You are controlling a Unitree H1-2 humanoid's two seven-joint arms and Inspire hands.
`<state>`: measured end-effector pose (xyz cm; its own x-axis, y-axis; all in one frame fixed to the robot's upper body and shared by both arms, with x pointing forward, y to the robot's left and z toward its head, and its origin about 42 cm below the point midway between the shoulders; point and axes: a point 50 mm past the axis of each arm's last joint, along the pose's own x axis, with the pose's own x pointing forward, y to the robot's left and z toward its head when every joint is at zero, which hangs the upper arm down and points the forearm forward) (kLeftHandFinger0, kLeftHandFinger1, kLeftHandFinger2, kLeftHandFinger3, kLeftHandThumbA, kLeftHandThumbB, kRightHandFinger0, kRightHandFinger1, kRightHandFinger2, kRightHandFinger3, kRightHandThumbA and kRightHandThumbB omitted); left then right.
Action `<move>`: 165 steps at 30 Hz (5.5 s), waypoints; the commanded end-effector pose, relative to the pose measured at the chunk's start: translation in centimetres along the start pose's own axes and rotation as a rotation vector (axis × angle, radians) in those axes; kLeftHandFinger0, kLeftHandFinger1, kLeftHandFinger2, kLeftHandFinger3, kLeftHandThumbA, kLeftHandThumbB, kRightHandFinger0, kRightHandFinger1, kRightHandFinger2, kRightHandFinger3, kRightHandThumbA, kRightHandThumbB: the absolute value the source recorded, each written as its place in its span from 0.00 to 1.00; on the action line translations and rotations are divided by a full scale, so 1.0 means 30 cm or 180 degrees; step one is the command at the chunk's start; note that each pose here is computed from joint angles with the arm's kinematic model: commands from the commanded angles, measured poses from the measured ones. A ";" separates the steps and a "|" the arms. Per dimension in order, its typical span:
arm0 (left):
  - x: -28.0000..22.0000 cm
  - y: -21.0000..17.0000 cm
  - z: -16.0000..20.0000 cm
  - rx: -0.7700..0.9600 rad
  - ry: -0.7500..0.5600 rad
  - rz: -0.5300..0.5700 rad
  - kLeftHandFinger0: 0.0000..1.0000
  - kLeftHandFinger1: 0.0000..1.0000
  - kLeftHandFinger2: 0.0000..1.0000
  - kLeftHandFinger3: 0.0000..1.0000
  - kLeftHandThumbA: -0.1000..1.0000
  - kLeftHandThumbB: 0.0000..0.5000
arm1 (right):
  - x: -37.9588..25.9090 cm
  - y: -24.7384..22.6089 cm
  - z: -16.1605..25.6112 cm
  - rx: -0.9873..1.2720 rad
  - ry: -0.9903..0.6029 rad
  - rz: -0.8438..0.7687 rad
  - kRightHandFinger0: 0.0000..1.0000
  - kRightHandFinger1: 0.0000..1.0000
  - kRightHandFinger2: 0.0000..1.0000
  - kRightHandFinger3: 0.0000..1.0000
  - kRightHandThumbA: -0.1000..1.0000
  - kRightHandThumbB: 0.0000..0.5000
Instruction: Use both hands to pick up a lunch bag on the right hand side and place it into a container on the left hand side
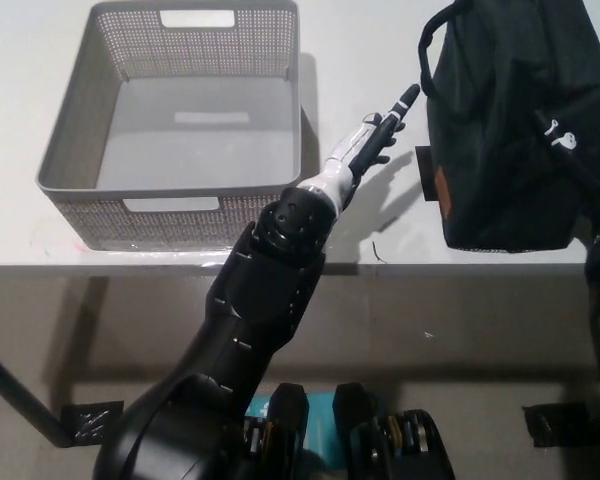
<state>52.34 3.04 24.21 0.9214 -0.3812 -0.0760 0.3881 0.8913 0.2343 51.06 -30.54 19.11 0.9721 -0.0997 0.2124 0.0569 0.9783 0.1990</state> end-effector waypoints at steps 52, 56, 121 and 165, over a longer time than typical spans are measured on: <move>0.083 -0.085 0.298 0.0013 -0.0662 -0.0075 1.00 1.00 1.00 1.00 1.00 0.67 | -0.045 0.674 0.157 0.0615 -0.0502 0.0341 1.00 1.00 1.00 1.00 1.00 0.24; 0.082 -0.109 0.362 0.0078 -0.0747 -0.0186 1.00 1.00 1.00 1.00 1.00 0.68 | -0.052 0.655 0.228 0.0616 -0.0602 0.0245 1.00 1.00 1.00 1.00 1.00 0.26; -0.555 0.752 0.432 -0.0908 -0.1847 0.1385 1.00 1.00 1.00 1.00 1.00 0.74 | -0.190 1.621 0.548 -0.0240 -0.0853 0.2137 1.00 1.00 1.00 1.00 1.00 0.33; -0.749 1.223 0.340 0.1519 0.0011 0.1605 1.00 1.00 1.00 1.00 1.00 0.33 | 0.102 1.118 0.520 -0.3303 -0.0597 0.1828 0.64 0.74 0.85 1.00 0.57 0.20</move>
<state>48.63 33.84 34.73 0.9970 0.0071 0.0767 -0.0321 0.9431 0.3308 52.44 4.94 35.19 0.8695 0.4050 0.2827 -0.3445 0.9075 -0.2404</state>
